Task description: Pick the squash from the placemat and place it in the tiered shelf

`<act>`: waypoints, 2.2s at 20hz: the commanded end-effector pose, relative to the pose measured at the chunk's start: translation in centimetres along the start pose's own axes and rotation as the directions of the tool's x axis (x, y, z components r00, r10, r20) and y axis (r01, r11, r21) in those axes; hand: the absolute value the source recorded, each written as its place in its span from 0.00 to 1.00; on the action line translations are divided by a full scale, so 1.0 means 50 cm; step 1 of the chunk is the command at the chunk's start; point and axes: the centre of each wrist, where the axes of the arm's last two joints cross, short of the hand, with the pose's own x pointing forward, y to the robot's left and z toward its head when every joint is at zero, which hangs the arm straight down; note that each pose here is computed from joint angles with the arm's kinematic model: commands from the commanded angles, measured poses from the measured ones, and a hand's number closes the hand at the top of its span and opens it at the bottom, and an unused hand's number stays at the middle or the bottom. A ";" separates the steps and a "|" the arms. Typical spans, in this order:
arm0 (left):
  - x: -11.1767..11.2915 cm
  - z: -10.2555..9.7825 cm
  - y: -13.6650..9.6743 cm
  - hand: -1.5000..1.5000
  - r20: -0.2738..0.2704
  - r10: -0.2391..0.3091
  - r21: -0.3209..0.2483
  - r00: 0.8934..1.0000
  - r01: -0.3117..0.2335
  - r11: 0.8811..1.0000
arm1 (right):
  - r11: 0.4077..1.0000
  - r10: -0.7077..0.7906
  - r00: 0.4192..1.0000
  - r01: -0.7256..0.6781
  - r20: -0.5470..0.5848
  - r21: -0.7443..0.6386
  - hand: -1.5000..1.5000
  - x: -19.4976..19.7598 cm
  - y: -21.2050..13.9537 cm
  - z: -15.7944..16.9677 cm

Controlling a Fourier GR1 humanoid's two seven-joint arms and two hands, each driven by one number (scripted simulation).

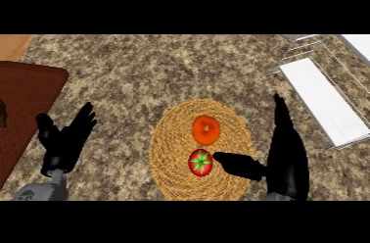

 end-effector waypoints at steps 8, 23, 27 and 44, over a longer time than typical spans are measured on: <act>-0.018 0.000 0.022 0.50 -0.075 0.002 0.001 0.997 -0.002 1.000 | 0.981 0.184 0.953 -0.164 -0.239 0.102 0.00 0.069 0.059 -0.048; -0.019 -0.011 0.001 0.50 -0.063 0.009 -0.015 0.998 -0.010 1.000 | 0.959 0.283 0.902 -0.263 -0.325 0.103 0.00 0.027 0.166 -0.093; -0.014 -0.006 -0.002 0.50 -0.068 -0.001 0.007 0.998 0.001 1.000 | 0.959 0.284 0.892 -0.265 -0.353 0.101 0.00 0.015 0.168 -0.102; -0.025 0.007 -0.017 0.50 -0.072 0.001 -0.012 0.997 -0.002 1.000 | 0.952 0.297 0.876 -0.302 -0.380 0.049 0.00 -0.010 0.216 -0.123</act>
